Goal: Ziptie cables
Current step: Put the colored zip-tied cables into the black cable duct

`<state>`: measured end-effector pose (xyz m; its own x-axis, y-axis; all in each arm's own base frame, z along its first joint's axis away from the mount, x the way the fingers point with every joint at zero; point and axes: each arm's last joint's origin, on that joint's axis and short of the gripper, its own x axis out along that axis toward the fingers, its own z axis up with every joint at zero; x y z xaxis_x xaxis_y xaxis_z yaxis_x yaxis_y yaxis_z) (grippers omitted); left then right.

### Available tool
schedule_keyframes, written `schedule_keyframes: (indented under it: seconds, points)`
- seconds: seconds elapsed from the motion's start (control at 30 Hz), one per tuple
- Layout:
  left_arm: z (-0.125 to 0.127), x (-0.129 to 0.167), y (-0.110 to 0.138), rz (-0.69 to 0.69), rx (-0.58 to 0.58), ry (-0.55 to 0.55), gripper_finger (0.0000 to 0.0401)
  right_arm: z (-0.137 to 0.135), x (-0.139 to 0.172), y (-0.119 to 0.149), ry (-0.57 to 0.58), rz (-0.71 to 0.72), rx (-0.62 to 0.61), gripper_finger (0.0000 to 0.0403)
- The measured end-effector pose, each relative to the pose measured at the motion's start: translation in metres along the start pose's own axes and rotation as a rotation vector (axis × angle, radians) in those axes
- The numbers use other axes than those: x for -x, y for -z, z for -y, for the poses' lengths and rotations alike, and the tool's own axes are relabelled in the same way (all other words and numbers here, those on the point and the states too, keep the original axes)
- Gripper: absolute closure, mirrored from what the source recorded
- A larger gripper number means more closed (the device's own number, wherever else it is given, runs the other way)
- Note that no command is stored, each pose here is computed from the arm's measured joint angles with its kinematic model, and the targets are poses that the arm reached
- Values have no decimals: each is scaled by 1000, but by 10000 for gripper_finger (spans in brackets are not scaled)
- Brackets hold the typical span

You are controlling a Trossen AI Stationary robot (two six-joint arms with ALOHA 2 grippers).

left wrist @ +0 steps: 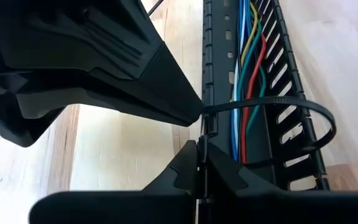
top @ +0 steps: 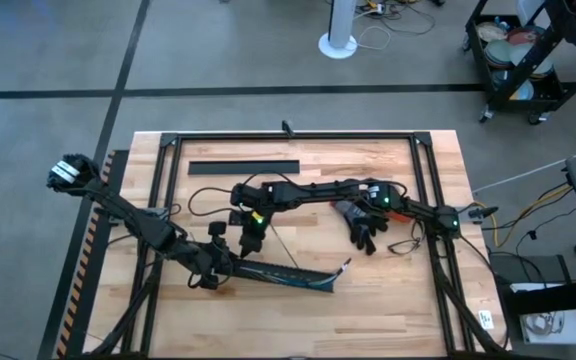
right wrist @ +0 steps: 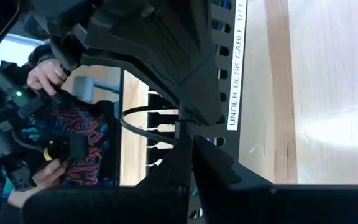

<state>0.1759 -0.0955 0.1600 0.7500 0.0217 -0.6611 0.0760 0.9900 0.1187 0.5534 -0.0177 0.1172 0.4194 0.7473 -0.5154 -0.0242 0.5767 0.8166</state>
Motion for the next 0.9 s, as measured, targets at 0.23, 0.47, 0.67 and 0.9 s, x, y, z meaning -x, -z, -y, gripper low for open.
schedule_keyframes:
  seconds: [0.23, 0.47, 0.67, 0.9]
  points:
    - [0, 0, 0, 0, 0, 0, 401, 3, 1, 0, 2, -1, -38, 403]
    - [0, 0, 1, -6, -2, -2, 401, 5, 3, -2, 91, 39, 1, 403]
    - [-2, -2, 9, -25, 22, -10, 401, -13, 7, -10, 111, 78, 145, 403]
    - [-3, -3, 17, -46, 68, -17, 401, -24, 1, -8, 333, 98, 405, 403]
